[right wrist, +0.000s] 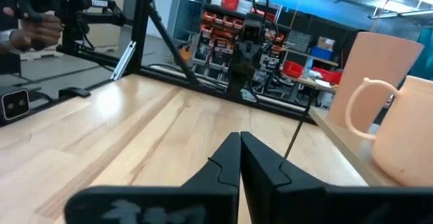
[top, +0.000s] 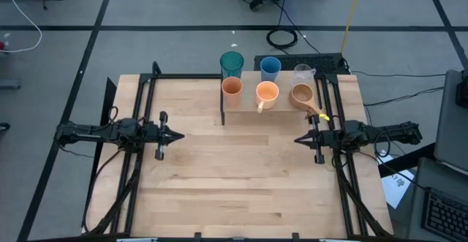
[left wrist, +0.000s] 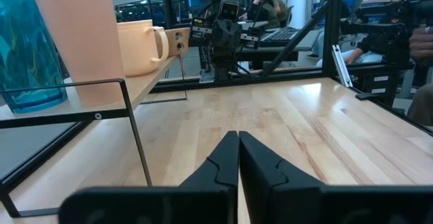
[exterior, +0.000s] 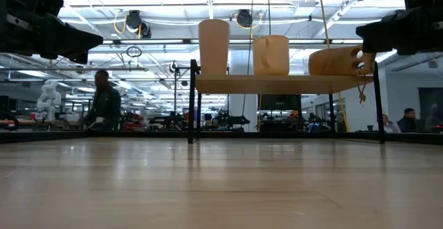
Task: Stack small to large cups/mugs on shelf
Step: Return to Home Position
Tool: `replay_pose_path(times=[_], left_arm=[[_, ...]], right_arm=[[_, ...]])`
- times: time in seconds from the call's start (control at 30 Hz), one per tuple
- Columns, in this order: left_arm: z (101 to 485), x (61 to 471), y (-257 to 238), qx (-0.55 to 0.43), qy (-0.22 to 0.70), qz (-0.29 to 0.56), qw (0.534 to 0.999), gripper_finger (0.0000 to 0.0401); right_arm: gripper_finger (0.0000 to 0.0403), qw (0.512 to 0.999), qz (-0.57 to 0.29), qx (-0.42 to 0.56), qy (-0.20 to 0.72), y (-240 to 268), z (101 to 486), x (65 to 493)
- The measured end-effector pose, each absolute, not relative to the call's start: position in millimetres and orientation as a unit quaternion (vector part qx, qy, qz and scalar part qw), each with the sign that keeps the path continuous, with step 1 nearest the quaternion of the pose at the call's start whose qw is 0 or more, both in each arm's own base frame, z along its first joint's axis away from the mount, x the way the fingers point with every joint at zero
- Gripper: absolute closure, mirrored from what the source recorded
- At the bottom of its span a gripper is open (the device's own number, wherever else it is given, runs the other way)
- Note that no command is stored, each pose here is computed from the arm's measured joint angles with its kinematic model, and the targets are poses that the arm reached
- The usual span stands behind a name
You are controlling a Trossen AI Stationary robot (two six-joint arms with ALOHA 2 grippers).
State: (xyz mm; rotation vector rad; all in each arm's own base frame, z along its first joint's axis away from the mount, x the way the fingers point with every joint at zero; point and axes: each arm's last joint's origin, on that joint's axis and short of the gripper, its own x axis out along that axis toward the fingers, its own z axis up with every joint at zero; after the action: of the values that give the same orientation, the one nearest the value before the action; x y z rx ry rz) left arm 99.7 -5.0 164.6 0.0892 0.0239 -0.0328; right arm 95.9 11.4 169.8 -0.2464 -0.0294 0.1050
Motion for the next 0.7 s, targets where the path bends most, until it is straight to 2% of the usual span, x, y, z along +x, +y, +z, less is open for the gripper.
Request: replay_pose_path(times=[0.33, 0.7], left_arm=[[164.5, 99.7, -5.0, 0.051, 0.012, -0.016, 0.998, 0.0398], [164.5, 99.7, -5.0, 0.047, 0.012, -0.016, 0.999, 0.0376]], right_arm=[[0.0403, 0.991, 0.037, -0.126, -0.009, 10.5, 169.1, 96.0], [0.0403, 0.992, 0.030, -0.121, -0.034, 10.3, 174.0, 96.0]])
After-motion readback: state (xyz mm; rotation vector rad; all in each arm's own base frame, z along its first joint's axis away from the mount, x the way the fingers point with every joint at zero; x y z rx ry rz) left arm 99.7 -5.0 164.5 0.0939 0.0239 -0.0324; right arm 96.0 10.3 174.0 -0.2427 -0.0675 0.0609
